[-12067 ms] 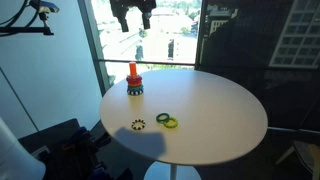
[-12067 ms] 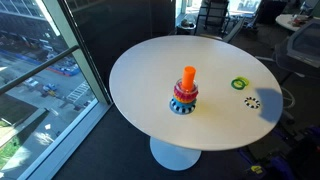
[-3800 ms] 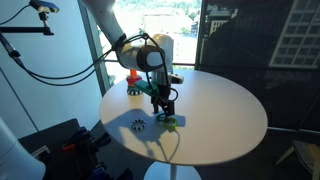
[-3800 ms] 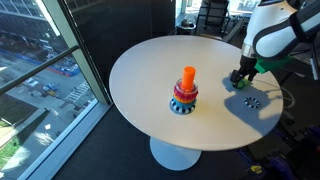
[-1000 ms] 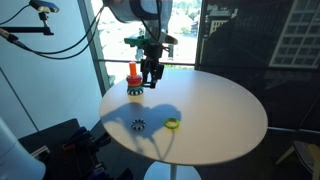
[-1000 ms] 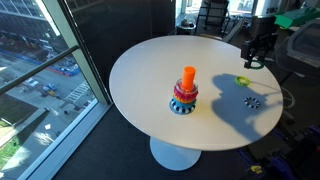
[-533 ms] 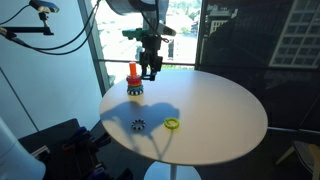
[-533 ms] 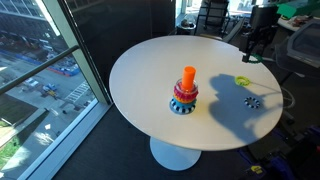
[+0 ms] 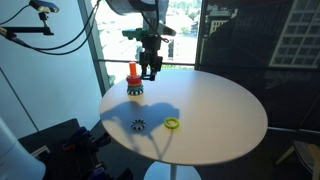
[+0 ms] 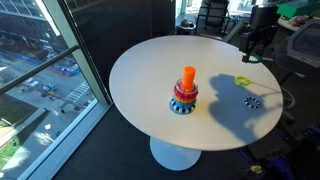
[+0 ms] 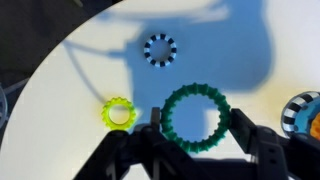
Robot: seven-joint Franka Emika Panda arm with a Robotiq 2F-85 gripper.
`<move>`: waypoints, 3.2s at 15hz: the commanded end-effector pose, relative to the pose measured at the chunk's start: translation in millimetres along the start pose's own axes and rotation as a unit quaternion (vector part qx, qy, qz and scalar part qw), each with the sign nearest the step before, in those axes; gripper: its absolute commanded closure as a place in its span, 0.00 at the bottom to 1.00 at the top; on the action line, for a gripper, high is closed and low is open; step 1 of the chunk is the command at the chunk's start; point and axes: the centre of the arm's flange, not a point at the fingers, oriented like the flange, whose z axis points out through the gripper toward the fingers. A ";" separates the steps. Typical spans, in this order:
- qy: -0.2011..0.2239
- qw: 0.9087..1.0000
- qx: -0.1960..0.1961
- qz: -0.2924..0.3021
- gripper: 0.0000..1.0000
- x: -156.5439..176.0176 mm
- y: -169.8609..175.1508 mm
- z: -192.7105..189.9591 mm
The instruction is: Lift the green object from the table and put it on the orange holder
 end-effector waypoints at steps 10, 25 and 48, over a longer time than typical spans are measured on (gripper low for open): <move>0.050 0.994 -0.011 -0.101 0.55 -1.5 -100.3 -48.8; 0.108 0.980 0.015 -0.164 0.55 11.5 -192.6 -50.0; 0.083 0.979 0.038 -0.184 0.55 13.4 -225.9 -21.9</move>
